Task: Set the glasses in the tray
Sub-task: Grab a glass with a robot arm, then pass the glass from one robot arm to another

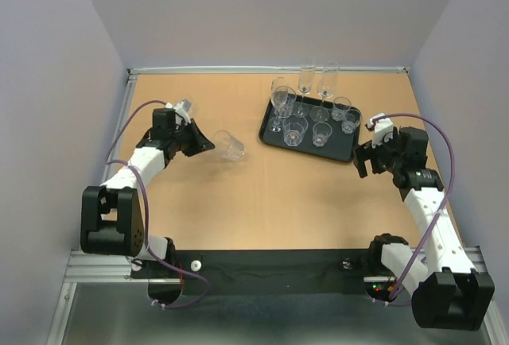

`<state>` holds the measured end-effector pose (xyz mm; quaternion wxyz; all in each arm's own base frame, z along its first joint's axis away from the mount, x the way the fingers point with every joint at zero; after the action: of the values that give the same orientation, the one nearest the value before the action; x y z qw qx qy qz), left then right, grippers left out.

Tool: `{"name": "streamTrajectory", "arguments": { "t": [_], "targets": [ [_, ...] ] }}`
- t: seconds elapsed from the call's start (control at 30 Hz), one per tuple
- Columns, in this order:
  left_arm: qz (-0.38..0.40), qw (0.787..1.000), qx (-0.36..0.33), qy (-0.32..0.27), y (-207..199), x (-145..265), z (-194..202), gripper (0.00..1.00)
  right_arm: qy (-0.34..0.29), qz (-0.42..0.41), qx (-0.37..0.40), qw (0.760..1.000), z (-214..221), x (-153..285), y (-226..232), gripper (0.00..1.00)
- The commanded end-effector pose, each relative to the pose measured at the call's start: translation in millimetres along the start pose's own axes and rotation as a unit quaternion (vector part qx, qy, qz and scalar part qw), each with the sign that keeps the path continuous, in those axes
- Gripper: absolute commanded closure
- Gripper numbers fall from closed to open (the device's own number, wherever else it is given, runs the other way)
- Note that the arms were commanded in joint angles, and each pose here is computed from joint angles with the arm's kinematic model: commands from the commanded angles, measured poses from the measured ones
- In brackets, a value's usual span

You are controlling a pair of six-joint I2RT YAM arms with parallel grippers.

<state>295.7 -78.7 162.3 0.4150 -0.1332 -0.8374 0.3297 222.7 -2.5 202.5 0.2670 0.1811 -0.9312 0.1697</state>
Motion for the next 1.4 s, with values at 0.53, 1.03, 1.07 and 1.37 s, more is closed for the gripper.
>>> {"name": "streamTrajectory", "arguments": {
  "t": [0.53, 1.03, 1.07, 1.37],
  "targets": [
    [0.08, 0.992, -0.087, -0.049, -73.6, 8.7, 41.3, 1.0, -0.022, -0.219, 0.058, 0.974, -79.3, 10.9, 35.8, 0.0],
    [0.082, 0.99, -0.084, -0.081, -80.6, 21.7, 50.8, 1.0, -0.028, -0.308, 0.156, 0.938, -128.2, -1.6, 96.2, 0.0],
    [0.081, 0.99, -0.082, -0.08, -80.0, 21.4, 52.3, 1.0, -0.033, -0.308, 0.16, 0.937, -133.5, -1.1, 97.8, 0.0],
    [0.078, 0.989, -0.081, -0.095, -86.1, 24.8, 56.4, 1.0, -0.031, -0.33, 0.194, 0.923, -155.8, -10.1, 129.7, 0.0]
  ]
}}
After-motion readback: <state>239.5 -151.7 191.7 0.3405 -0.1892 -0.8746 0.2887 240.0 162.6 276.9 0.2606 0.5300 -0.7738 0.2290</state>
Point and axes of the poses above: each gripper's point midway between its finger pads, its own x axis back along the fingers, its own y axis along the line the jaws close on, z = x × y, the point moved 8 cm from there along x, back along the fingers, and after that the axes turned 5 degrees about x, right-handed, at the moved point
